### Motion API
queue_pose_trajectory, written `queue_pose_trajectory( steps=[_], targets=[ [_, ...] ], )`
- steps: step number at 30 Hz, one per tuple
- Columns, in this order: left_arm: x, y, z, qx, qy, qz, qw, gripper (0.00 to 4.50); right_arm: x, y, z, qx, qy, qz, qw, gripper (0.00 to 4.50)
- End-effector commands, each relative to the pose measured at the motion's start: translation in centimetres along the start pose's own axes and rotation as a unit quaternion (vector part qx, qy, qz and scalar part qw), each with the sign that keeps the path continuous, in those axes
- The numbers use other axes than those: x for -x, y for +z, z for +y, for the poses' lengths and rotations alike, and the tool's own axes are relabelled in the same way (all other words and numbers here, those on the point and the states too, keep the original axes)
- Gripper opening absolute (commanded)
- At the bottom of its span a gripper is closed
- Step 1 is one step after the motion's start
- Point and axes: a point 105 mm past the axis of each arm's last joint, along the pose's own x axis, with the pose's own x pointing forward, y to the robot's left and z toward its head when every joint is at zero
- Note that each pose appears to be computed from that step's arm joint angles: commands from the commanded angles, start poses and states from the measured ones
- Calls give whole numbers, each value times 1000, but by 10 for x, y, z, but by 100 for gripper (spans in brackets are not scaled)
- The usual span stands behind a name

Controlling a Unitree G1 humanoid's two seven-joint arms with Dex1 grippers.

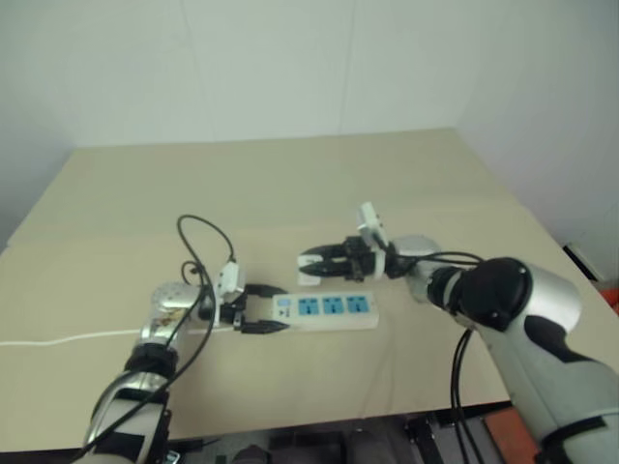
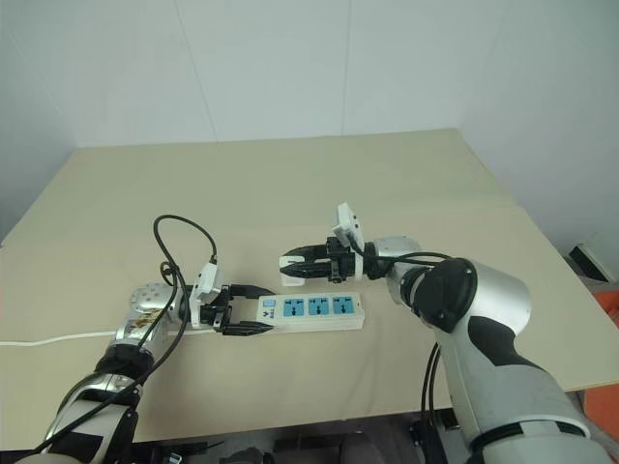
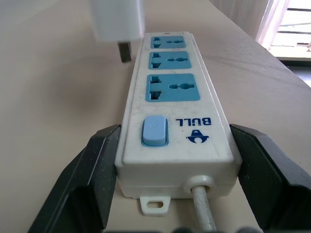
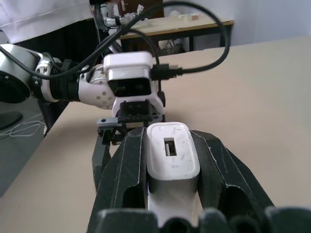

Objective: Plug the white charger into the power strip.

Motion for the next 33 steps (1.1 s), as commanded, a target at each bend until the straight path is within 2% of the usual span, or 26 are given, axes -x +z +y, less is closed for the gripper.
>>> queue_pose_trajectory(
  steps=[1, 16, 24, 33],
  targets=[
    [-4, -14, -8, 26, -16, 24, 999, 322, -9, -5, 7, -21, 20, -1, 1000, 112],
    [-5, -14, -8, 27, -17, 27, 999, 322, -8, -20, 11, -14, 0, 6, 1000, 112],
    [-6, -15, -9, 29, -20, 26, 999, 322, 6, -11, 5, -8, -8, 9, 1000, 112],
    [-7, -15, -8, 29, -21, 24, 999, 322, -6, -7, 10, -9, 24, -3, 1000, 112]
  ],
)
